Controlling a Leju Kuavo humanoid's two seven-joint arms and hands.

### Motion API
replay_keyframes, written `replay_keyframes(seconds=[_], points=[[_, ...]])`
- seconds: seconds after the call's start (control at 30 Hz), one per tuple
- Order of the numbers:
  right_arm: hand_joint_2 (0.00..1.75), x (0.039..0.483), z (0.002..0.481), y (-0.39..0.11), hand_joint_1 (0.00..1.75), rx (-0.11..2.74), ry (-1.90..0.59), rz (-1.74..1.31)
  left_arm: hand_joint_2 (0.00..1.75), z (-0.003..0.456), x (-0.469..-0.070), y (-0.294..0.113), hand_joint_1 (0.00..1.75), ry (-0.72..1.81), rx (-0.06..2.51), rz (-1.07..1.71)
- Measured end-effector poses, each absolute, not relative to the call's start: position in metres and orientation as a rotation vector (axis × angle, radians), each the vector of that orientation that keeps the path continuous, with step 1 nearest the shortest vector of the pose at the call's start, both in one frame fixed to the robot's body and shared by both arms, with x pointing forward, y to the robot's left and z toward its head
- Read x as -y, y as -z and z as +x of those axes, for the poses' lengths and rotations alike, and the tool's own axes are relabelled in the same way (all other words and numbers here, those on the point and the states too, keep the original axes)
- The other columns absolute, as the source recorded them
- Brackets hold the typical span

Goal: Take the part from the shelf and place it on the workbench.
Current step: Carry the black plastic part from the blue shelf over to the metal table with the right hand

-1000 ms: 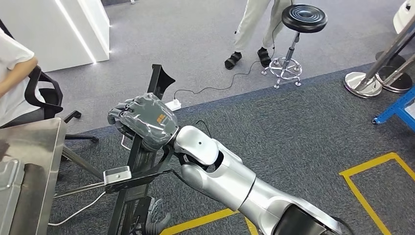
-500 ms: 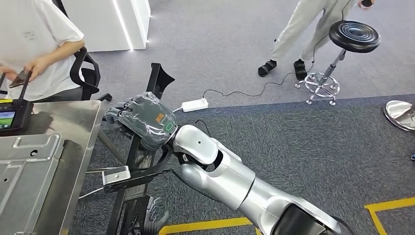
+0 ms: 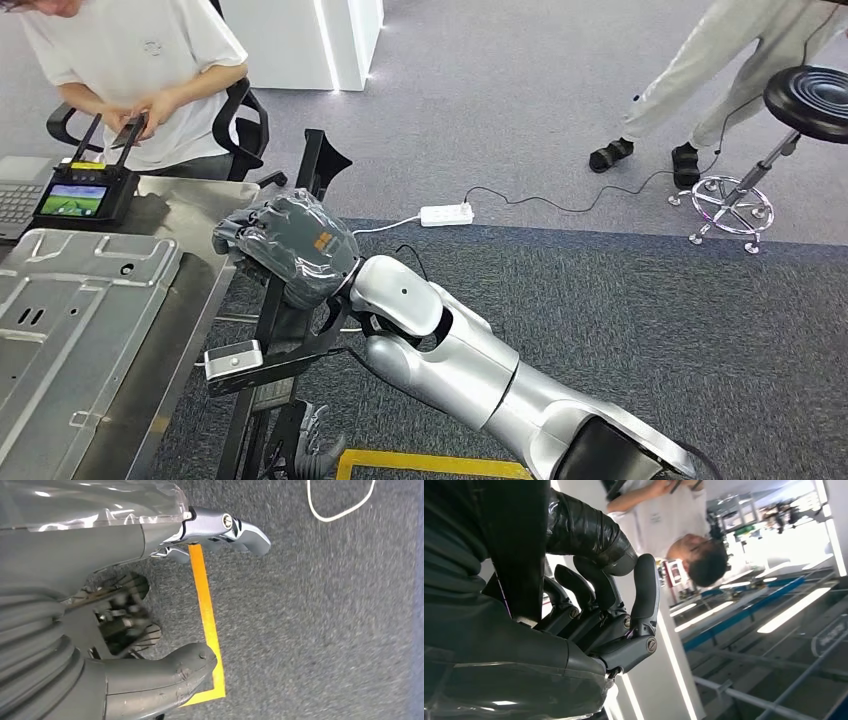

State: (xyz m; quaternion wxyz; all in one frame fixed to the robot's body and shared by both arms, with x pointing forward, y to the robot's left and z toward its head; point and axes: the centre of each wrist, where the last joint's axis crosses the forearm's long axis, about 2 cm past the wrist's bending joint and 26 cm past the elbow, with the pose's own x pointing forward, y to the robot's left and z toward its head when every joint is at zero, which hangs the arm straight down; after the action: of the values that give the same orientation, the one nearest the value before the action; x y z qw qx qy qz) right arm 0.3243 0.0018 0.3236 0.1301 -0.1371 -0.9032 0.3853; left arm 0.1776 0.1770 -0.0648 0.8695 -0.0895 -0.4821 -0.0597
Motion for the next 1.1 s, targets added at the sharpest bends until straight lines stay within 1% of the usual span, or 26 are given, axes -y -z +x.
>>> replay_keyframes(seconds=[1.1], points=[[1.75, 0.0016, 0.3269, -0.324, 1.71, 2.624, -1.126, -0.411, 1.75, 0.1775, -0.1781, 0.0651, 0.0, 0.123, 1.011, -0.169]])
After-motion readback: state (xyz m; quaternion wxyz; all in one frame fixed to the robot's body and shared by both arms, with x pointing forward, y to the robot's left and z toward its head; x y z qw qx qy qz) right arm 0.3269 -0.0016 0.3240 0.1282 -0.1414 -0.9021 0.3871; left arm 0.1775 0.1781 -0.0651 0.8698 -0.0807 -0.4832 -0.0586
